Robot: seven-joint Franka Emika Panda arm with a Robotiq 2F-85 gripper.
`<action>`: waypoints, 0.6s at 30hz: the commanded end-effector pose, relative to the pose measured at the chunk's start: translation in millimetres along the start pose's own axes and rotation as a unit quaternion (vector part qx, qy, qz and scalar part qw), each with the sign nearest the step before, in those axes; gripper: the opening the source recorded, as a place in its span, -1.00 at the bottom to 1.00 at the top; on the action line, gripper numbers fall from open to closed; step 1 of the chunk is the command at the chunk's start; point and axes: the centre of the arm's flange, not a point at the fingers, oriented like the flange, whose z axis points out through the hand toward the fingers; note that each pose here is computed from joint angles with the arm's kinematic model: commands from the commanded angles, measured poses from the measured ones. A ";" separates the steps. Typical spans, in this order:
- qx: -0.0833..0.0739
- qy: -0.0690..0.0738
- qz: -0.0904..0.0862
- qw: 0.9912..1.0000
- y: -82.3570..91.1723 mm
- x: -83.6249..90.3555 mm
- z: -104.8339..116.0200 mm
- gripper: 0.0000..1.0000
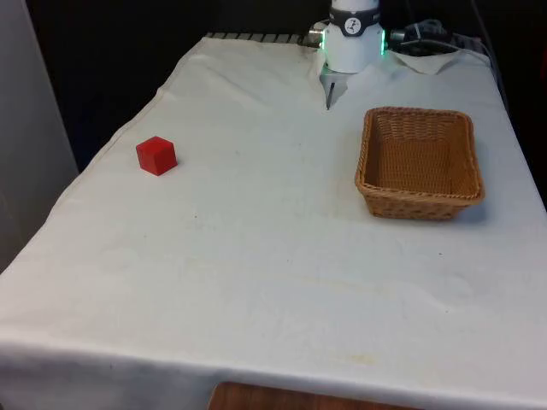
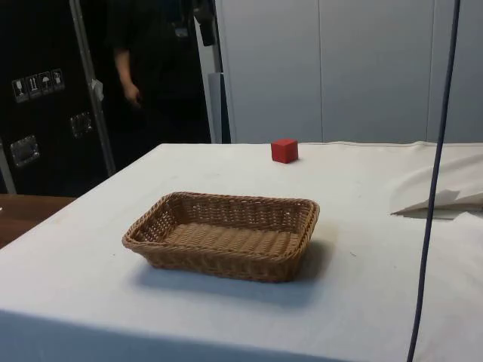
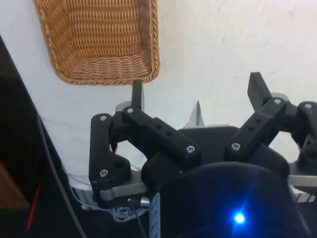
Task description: Pick up the cube and place it into the basket.
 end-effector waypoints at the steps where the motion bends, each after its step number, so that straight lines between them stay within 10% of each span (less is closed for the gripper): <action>1: -0.001 -0.003 0.001 1.000 0.2 1.4 0.1 1.00; 18: -0.011 0.005 0.009 1.000 18.4 -20.3 26.5 1.00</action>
